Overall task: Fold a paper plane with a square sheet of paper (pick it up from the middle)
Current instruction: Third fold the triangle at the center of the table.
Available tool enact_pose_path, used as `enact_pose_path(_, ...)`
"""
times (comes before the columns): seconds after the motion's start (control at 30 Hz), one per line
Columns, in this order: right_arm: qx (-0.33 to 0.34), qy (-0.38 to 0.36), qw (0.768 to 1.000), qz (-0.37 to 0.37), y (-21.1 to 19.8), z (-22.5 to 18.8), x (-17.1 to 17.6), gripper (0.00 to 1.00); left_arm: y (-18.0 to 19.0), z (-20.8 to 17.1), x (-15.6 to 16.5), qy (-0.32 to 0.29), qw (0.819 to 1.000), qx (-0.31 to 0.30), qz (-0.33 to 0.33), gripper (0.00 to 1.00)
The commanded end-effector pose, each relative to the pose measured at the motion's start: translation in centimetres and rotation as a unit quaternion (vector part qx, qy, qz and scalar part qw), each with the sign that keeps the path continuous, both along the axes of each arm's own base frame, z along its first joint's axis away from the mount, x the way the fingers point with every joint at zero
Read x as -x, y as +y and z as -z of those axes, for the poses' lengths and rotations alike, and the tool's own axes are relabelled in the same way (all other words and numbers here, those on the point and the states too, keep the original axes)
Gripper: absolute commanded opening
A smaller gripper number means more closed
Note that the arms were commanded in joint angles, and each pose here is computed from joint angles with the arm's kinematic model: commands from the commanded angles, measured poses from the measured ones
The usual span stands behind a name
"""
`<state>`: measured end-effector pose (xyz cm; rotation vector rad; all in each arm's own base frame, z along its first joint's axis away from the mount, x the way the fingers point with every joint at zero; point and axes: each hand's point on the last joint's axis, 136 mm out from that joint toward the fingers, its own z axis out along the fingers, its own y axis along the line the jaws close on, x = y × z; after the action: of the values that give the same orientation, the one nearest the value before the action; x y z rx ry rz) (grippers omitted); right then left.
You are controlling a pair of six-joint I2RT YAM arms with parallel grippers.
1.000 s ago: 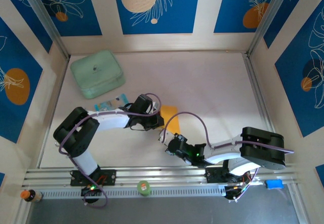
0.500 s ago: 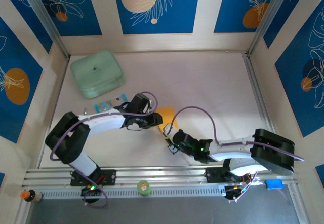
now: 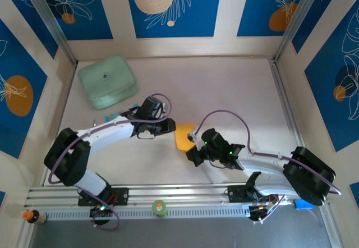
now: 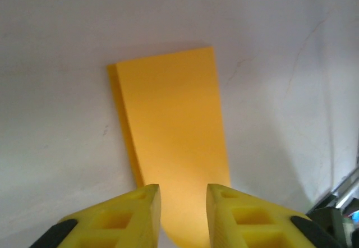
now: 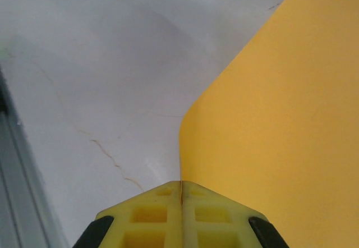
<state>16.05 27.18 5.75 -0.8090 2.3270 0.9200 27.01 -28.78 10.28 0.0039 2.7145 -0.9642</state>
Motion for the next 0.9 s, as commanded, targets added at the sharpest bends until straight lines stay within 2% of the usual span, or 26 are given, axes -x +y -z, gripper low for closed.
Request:
enact_pose_path(0.0, -0.028, 0.042, 0.998, -0.032, 1.5, -1.1, 1.2, 0.00, -1.5, -0.5, -0.6, 0.003, 0.999, 0.017, 0.036, 0.24)
enact_pose_path(0.37, -0.023, 0.054, 0.998, -0.023, 2.2, -0.3, 0.6, 0.00, -4.1, 3.6, -1.6, 0.057, 0.995, 0.004, 0.085, 0.15)
enact_pose_path(0.7, -0.004, 0.091, 0.996, -0.008, 1.7, 1.1, 0.4, 0.00, -2.5, 9.7, 0.1, 0.113, 0.989, -0.047, 0.086, 0.13)
enact_pose_path(0.87, 0.000, 0.094, 0.996, 0.006, 1.0, 1.1, -0.4, 0.00, -1.6, 10.8, 0.7, 0.120, 0.987, -0.065, 0.081, 0.13)
